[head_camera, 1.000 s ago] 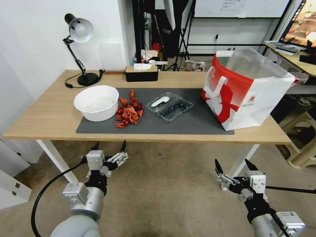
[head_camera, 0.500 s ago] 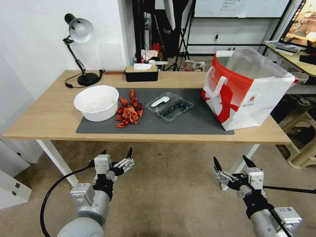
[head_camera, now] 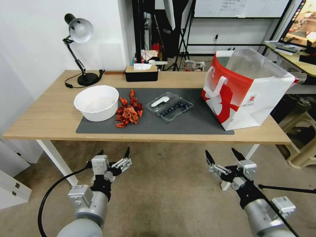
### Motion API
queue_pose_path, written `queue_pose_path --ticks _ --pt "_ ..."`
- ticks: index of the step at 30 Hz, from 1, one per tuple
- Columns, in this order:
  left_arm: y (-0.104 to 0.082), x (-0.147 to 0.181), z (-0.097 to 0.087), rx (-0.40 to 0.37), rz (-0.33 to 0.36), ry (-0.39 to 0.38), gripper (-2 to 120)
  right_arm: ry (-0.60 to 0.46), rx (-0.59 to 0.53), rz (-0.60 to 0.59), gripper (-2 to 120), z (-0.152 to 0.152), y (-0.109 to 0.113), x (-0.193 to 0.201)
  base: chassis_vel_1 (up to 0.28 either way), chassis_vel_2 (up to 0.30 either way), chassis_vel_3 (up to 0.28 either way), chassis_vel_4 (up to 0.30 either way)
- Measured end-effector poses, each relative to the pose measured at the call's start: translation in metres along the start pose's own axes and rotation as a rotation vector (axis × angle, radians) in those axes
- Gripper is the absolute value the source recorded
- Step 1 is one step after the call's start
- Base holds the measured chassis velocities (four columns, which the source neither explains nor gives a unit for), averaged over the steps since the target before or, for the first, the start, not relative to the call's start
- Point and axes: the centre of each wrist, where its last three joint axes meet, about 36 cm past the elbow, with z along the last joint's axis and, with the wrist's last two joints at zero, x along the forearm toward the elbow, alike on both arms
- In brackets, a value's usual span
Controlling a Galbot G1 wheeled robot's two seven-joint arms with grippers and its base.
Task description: Close the takeout container lid, then place the container into the takeout bag.
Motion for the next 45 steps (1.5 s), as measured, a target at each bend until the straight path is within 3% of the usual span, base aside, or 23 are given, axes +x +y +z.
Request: queue_pose_path --ticks 8,14,18,26,35,38,45 --pt "0.002 -0.001 0.008 -0.004 -0.02 -0.01 100 -0.034 -0.067 -0.033 100 0.008 -0.025 -0.061 0.0 0.0 0.0 0.0" --pt "0.005 -0.002 0.011 -0.008 -0.031 -0.017 100 -0.031 -0.086 -0.036 100 0.003 -0.025 -0.091 0.0 0.0 0.0 0.0" --pt "0.006 -0.002 0.015 -0.008 -0.041 -0.029 100 0.001 -0.106 -0.025 100 -0.003 -0.015 -0.116 0.0 0.0 0.0 0.0" --pt "0.007 0.001 0.018 -0.016 -0.06 -0.026 100 0.143 -0.173 0.097 100 -0.028 0.029 -0.175 0.0 0.0 0.0 0.0" --pt "0.008 -0.002 0.027 -0.017 -0.074 -0.018 100 0.28 -0.171 0.185 100 -0.058 0.058 -0.212 0.0 0.0 0.0 0.0" --pt "0.008 -0.003 0.031 -0.015 -0.079 -0.009 100 0.344 -0.154 0.242 100 -0.084 0.08 -0.24 0.0 0.0 0.0 0.0" --pt "0.009 -0.005 0.032 -0.016 -0.08 -0.008 100 0.477 -0.103 0.362 100 -0.094 0.11 -0.27 0.0 0.0 0.0 0.0"
